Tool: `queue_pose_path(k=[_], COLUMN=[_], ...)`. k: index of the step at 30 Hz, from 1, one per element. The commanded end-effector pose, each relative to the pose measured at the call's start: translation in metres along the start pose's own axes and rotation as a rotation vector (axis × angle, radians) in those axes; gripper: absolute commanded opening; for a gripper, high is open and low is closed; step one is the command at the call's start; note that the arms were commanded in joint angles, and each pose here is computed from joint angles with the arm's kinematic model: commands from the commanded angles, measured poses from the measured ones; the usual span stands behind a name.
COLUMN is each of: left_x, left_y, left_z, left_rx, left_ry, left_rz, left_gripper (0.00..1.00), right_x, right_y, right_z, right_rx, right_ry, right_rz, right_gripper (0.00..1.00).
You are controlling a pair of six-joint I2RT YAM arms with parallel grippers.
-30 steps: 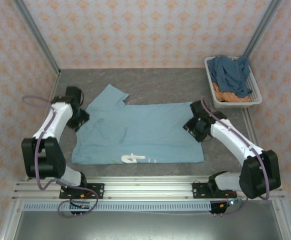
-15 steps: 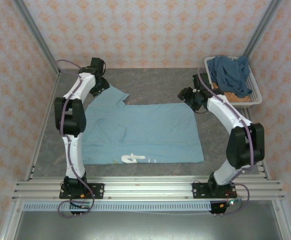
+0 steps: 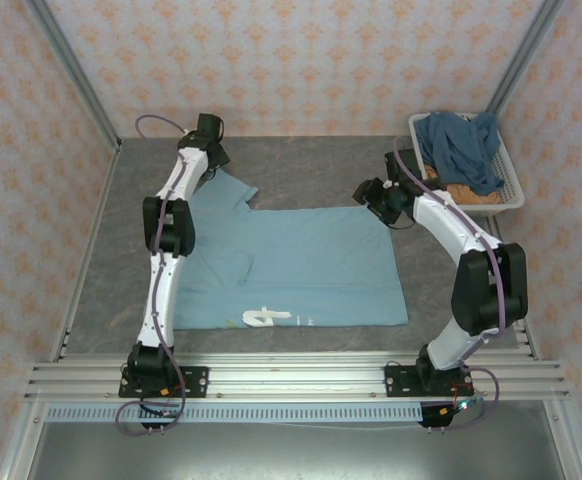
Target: Fold and stack the t-shirts
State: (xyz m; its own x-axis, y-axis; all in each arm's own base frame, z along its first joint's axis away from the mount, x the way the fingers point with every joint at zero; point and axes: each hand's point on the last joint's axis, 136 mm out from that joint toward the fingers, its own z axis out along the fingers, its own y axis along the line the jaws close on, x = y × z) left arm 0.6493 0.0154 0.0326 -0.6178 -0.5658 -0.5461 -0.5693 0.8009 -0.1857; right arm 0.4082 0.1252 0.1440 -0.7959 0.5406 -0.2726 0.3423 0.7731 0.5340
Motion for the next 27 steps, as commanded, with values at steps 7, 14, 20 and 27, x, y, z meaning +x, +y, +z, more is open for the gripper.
queue_pose_path(k=[7, 14, 20, 27], left_x=[0.053, 0.068, 0.104, 0.076], left_y=[0.009, 0.03, 0.036, 0.028], left_z=[-0.01, -0.01, -0.005, -0.031], left_rx=[-0.167, -0.235, -0.242, -0.224], left_ry=[0.117, 0.191, 0.318, 0.249], left_rz=[0.239, 0.195, 0.213, 0.196], left_gripper=[0.6, 0.54, 0.29, 0.0], right_x=[-0.007, -0.019, -0.025, -0.039], right_y=[-0.002, 0.003, -0.002, -0.046], right_z=[-0.005, 0.005, 0.009, 0.022], right_rx=[-0.006, 0.005, 0.037, 0.263], right_ry=[-0.031, -0.038, -0.058, -0.113], right_rz=[0.011, 0.017, 0.023, 0.081], right_gripper=[0.58, 0.57, 0.57, 0.55])
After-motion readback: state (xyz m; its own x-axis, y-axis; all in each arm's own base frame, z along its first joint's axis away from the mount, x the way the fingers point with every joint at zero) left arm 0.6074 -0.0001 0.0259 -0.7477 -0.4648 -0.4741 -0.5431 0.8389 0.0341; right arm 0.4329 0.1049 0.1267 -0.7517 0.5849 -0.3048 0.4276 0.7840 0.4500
